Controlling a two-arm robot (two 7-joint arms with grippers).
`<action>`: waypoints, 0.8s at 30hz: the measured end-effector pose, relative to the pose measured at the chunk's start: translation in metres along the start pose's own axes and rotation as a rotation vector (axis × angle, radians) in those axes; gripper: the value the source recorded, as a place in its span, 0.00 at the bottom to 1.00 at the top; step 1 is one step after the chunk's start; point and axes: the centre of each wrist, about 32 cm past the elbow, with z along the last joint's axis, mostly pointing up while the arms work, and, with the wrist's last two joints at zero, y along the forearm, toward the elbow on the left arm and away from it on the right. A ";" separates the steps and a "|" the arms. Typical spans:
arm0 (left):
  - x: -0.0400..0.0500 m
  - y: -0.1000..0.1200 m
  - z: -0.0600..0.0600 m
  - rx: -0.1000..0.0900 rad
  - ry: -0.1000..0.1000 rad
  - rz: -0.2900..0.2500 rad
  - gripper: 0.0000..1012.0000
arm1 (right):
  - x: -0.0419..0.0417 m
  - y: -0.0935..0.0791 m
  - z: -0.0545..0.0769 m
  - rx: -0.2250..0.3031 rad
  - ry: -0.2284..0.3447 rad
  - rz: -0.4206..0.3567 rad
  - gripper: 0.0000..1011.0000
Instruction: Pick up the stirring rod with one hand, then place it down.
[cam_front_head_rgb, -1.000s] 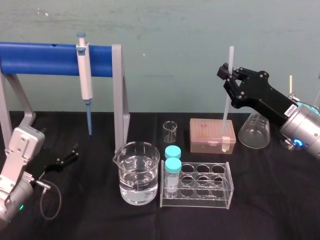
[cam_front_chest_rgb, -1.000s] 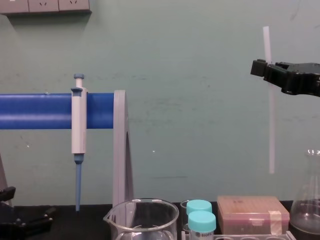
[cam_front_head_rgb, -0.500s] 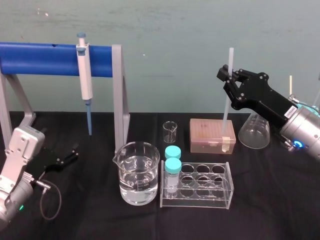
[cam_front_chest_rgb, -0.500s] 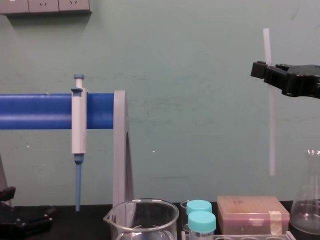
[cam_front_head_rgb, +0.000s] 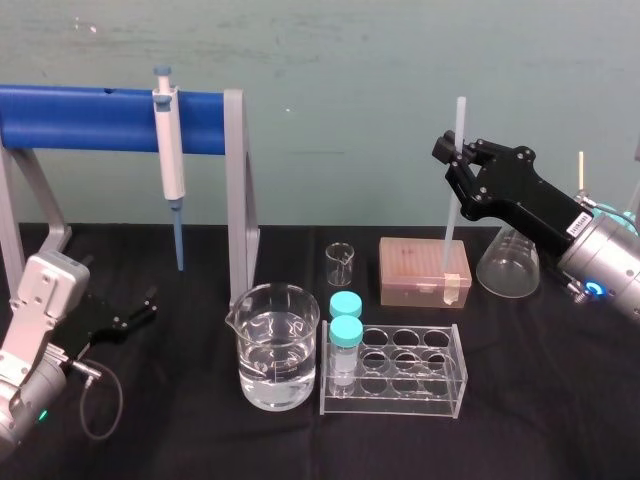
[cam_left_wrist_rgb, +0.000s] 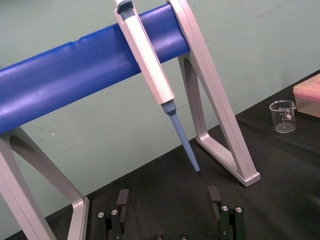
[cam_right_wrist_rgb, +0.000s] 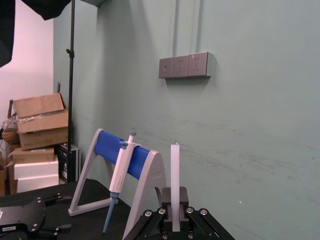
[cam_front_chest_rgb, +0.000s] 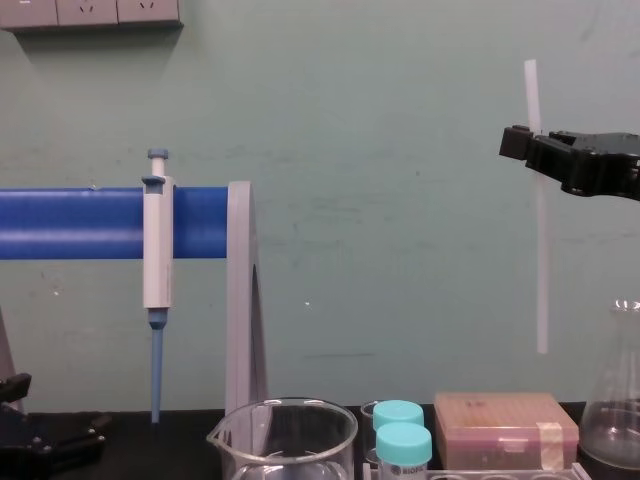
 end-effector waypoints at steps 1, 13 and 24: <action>0.0000 0.000 0.000 0.000 0.000 0.000 0.99 | 0.0001 0.000 0.000 0.000 0.000 0.000 0.07; 0.0000 0.000 0.000 0.000 0.000 0.000 0.99 | 0.0005 0.001 0.000 -0.001 0.000 0.000 0.07; 0.0000 0.000 0.000 0.000 0.000 0.000 0.99 | 0.0006 0.000 0.000 -0.004 -0.003 0.001 0.07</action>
